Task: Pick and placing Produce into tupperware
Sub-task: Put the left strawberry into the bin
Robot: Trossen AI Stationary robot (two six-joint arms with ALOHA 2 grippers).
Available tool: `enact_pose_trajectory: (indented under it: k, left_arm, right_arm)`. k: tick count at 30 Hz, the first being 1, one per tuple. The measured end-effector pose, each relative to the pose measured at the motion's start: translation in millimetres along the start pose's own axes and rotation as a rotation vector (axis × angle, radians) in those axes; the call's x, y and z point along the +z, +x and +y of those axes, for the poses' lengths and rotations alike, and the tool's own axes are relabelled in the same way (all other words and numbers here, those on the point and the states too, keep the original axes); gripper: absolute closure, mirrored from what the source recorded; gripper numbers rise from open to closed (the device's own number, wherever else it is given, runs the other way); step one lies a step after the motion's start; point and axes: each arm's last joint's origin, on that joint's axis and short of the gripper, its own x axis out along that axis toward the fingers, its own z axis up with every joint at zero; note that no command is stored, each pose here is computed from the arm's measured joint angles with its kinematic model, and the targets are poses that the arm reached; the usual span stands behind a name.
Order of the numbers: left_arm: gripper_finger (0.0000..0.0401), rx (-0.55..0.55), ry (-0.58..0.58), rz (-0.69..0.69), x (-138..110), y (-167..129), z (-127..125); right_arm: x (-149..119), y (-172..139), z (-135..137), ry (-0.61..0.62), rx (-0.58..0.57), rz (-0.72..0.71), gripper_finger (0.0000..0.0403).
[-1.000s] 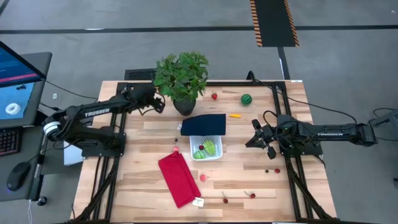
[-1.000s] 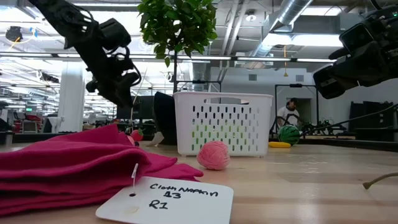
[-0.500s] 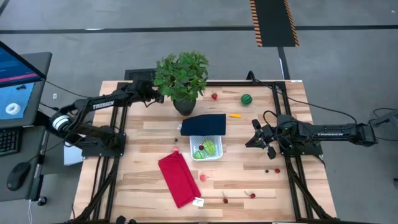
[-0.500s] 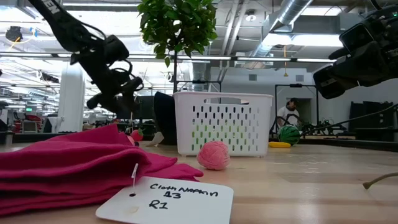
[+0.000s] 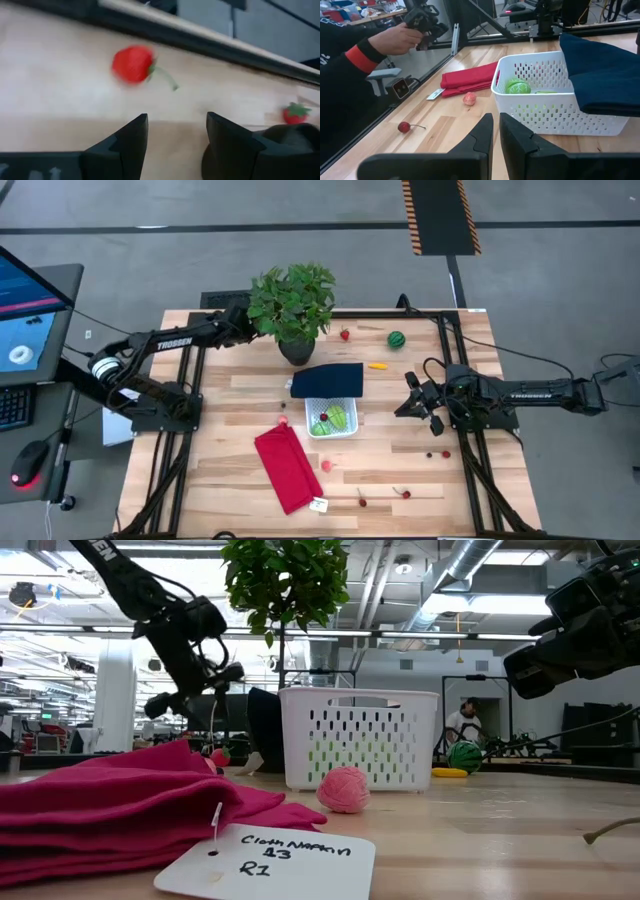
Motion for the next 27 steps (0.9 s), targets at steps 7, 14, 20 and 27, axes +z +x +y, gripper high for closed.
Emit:
enact_pose_trajectory:
  k: [7,14,20,27]
  left_arm:
    - [0.0215,-0.023,-0.116,0.008,-1,-1,-4]
    - [0.0221,-0.053,-0.243,-0.002,-2,-1,-8]
    - [0.0221,-0.057,-0.337,-0.008,-6,-1,-12]
    - [0.0221,-0.048,-0.482,0.01,-9,8,-12]
  right_arm:
    - [0,0,0,0.0,0.0,0.0,0.0346]
    - [0,0,0,0.0,0.001,0.0,0.0346]
    - [0,0,0,0.0,0.0,0.0,0.0346]
    - [0,0,0,0.0,0.0,0.001,0.0346]
